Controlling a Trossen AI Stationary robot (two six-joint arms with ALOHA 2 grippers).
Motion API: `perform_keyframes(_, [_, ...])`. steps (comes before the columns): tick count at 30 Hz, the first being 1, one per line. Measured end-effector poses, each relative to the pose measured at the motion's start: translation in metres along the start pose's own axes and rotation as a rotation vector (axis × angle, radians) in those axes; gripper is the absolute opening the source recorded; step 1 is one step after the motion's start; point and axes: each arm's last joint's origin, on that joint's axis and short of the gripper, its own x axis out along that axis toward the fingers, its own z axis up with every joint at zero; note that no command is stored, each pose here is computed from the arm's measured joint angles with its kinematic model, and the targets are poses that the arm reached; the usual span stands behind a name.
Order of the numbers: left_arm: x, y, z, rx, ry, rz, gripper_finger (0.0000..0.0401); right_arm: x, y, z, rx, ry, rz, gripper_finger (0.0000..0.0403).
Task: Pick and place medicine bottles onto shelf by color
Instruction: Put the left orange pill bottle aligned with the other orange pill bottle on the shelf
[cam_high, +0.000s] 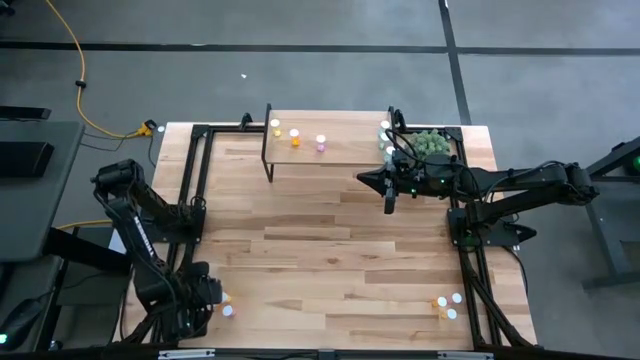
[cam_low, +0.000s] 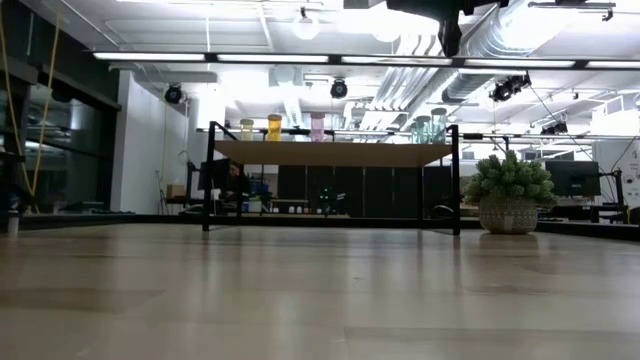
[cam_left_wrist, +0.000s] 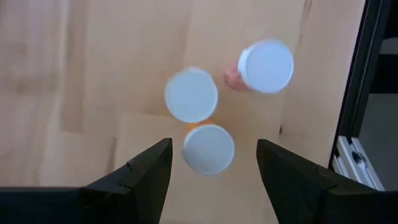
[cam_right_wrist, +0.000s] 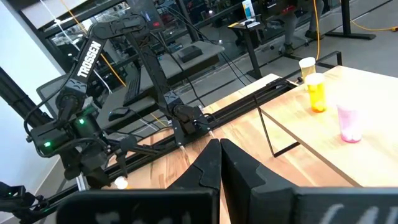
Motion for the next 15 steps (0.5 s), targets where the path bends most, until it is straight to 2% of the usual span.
perform_keyframes(3, [0.0044,0.0005,-0.0015,-0.004,0.014,-0.018,0.0225,0.0,0.0,0.0,0.0,0.0,0.0,0.0])
perform_keyframes(8, [0.0053,0.002,0.0041,-0.027,-0.045,0.0,0.0225,0.0,0.0,0.0,0.003,0.0,0.0,0.0])
perform_keyframes(15, [0.0095,-0.0002,-0.001,0.048,0.017,0.001,0.0225,0.0,0.0,0.0,0.01,0.0,0.0,0.0])
